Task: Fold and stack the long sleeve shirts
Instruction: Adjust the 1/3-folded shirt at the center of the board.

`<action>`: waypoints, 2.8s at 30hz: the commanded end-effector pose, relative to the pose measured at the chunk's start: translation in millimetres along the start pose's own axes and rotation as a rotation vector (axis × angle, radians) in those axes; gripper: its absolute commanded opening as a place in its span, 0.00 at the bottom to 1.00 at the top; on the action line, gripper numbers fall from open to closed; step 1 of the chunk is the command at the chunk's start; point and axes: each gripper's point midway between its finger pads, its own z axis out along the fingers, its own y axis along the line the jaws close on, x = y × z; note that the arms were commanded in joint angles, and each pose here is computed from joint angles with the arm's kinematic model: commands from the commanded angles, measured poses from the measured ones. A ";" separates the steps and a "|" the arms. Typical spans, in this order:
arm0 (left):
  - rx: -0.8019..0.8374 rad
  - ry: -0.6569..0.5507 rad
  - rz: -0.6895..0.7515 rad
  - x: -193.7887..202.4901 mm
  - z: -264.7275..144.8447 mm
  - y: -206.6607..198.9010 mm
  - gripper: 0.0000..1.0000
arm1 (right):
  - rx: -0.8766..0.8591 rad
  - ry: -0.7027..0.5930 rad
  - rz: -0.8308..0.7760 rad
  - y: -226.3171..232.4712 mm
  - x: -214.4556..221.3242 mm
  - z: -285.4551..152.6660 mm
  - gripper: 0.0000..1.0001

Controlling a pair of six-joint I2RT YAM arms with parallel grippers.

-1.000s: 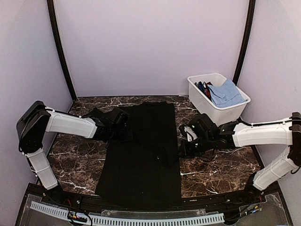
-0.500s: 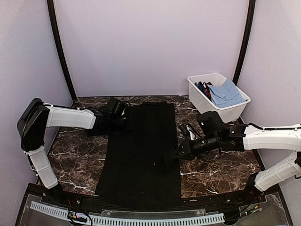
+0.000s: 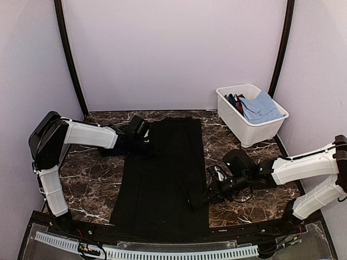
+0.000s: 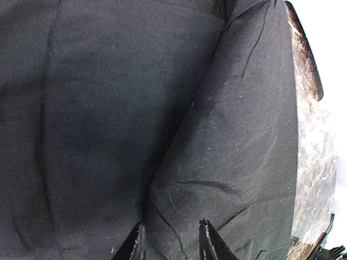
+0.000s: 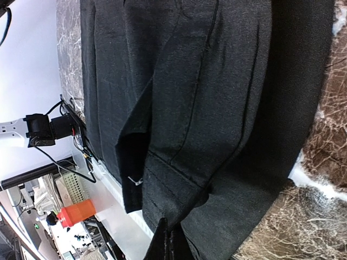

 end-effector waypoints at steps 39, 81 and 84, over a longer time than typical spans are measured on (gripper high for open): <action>-0.018 0.134 0.058 10.3 4.8 5.1 0.22 | 0.501 -0.228 -0.237 -4.5 -8.6 -45.7 0.35; 0.015 0.116 0.033 17.9 -1.2 17.6 0.22 | 0.683 -0.038 -0.528 -1.8 39.3 77.1 0.22; 0.015 0.116 0.035 17.9 -0.9 17.7 0.22 | 0.678 -0.036 -0.527 -0.1 39.6 76.9 0.15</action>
